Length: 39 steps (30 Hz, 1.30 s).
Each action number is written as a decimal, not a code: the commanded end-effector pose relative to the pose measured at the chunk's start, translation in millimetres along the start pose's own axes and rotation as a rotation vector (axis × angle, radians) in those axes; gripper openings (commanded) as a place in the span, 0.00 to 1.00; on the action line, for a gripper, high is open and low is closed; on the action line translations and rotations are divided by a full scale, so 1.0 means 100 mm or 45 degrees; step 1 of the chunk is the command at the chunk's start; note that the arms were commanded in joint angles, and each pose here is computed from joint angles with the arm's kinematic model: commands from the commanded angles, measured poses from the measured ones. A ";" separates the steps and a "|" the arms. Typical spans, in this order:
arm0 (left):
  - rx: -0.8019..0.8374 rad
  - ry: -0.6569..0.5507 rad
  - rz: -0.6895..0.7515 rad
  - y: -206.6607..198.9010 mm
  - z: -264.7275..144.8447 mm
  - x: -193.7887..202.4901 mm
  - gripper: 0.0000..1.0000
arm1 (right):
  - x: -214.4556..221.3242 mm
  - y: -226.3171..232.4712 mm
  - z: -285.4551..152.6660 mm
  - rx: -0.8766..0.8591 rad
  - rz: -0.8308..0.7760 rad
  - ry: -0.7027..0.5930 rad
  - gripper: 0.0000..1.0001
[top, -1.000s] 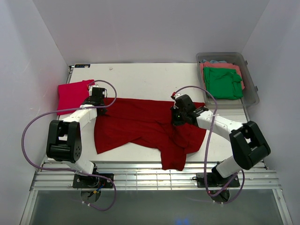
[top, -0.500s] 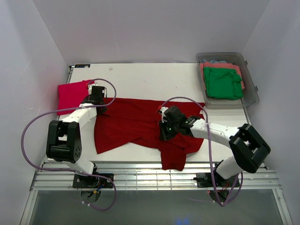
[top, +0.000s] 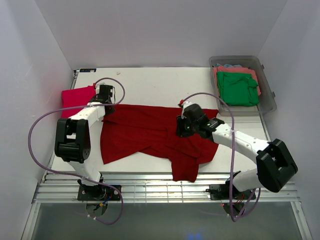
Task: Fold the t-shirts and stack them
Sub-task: Fold the tshirt
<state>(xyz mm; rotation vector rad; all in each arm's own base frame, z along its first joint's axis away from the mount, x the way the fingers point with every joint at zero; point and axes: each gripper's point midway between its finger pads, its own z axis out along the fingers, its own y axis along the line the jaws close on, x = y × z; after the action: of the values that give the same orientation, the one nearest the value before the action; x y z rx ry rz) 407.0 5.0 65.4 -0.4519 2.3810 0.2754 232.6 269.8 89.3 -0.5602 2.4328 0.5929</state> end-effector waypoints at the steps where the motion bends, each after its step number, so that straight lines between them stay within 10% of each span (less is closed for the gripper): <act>1: -0.013 -0.052 -0.038 0.00 0.04 -0.28 0.22 | -0.30 -0.69 -0.20 0.220 0.116 -0.117 0.33; 8: -0.016 0.008 -0.027 -0.08 0.26 -0.25 0.18 | -0.40 -1.52 -0.16 0.429 0.188 -0.106 0.15; 39: -0.119 0.303 -0.075 0.25 0.77 0.48 0.12 | 0.11 -2.54 0.31 0.690 0.348 0.224 0.12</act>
<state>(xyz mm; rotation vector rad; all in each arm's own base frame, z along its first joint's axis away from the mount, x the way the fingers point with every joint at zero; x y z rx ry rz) 439.9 19.3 21.7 -0.5558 2.4466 0.2609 380.1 88.4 19.0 -0.0682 2.5749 0.0310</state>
